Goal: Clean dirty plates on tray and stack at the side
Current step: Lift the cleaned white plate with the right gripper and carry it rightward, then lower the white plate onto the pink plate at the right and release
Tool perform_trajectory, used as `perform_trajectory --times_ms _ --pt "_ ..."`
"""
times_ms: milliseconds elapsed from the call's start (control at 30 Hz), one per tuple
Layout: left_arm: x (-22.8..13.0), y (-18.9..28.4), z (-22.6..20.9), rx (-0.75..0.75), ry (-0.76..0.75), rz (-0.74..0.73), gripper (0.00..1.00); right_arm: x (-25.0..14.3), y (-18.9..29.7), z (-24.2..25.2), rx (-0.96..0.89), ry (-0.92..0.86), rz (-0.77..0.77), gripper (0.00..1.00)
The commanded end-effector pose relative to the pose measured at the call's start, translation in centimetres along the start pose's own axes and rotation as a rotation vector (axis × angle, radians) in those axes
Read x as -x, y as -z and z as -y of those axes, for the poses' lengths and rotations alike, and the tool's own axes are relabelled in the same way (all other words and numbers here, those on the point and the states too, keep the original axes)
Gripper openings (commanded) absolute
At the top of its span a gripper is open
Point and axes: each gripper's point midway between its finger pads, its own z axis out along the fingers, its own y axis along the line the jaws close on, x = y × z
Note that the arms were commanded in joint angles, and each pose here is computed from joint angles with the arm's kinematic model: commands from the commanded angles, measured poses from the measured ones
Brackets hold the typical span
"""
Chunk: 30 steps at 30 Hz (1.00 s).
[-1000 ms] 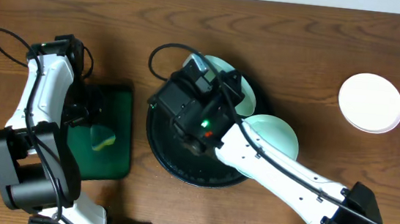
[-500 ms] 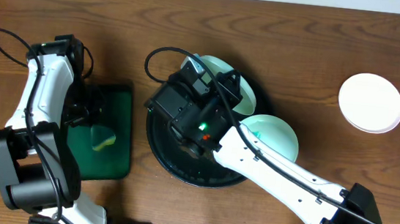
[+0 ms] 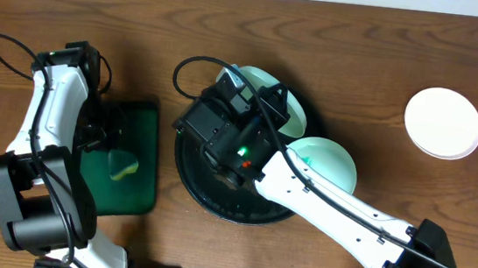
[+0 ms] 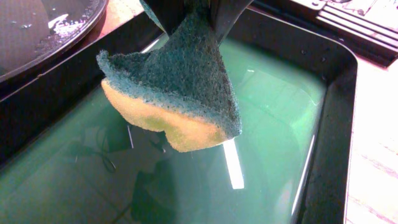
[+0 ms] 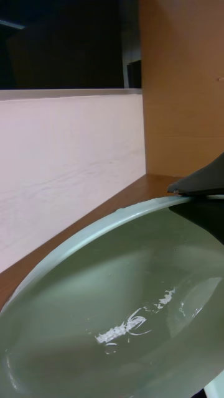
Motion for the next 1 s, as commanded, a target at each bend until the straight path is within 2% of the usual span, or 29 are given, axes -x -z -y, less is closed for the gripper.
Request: perform_trajectory --times_ms 0,233,333,433,567,767,967 --pt "-0.1 -0.4 -0.2 0.008 -0.009 -0.018 0.08 0.4 0.7 2.1 -0.044 -0.046 0.014 0.01" --pt "-0.1 -0.4 -0.2 0.008 -0.009 -0.018 0.07 0.5 0.6 1.3 0.007 -0.065 0.019 0.01" --pt "-0.1 -0.4 -0.2 0.008 -0.009 -0.018 0.07 0.4 0.4 -2.8 0.261 -0.151 0.006 0.01" --pt "-0.1 -0.4 -0.2 0.008 -0.008 -0.018 0.07 0.0 0.7 -6.8 0.546 -0.332 -0.072 0.01" --pt "-0.1 -0.4 -0.2 0.007 -0.009 -0.018 0.07 -0.1 0.4 -8.7 0.753 -0.549 -0.184 0.01" --pt "-0.1 -0.4 -0.2 0.007 -0.009 -0.018 0.07 -1.8 -4.1 -7.3 0.856 -0.808 -0.353 0.01" --pt "-0.2 -0.4 0.1 -0.011 -0.008 -0.023 0.07 -8.4 -11.3 -3.5 0.862 -1.046 -0.574 0.01"
